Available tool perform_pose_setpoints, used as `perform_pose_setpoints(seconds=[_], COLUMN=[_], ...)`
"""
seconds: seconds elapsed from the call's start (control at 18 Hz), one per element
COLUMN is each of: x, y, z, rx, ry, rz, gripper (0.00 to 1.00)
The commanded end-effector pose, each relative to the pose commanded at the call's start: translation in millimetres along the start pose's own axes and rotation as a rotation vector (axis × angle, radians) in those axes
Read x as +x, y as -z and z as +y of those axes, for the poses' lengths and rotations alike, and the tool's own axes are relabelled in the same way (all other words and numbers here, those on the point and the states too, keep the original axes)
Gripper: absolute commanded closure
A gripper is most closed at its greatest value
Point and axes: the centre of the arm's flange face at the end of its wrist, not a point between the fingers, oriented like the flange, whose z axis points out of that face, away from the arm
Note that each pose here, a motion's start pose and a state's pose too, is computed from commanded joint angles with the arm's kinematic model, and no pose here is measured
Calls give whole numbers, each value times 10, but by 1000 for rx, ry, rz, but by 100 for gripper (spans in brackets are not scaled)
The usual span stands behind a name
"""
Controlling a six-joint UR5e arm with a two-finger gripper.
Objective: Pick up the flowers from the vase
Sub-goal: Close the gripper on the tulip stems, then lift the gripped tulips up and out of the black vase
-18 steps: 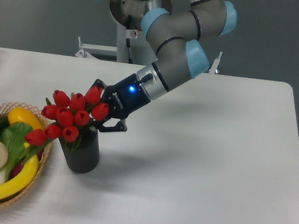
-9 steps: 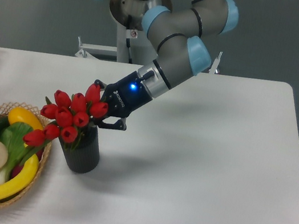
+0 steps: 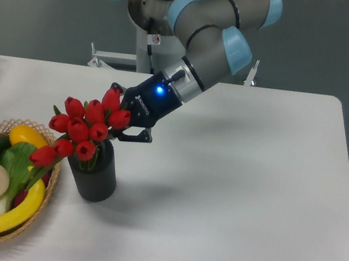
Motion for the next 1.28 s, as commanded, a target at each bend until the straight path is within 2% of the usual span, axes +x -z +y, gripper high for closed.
perform_pose_setpoints(seconds=[0.17,0.56,0.83,1.28], x=[-50,-67,-169,-225], y=[95,305,642,822], z=[-189,-373,-701,-883], rx=[13,49,121,141], ry=[23,30,105,184], rz=[-18,-43,-66,-87], gripper=[94,94,94,94])
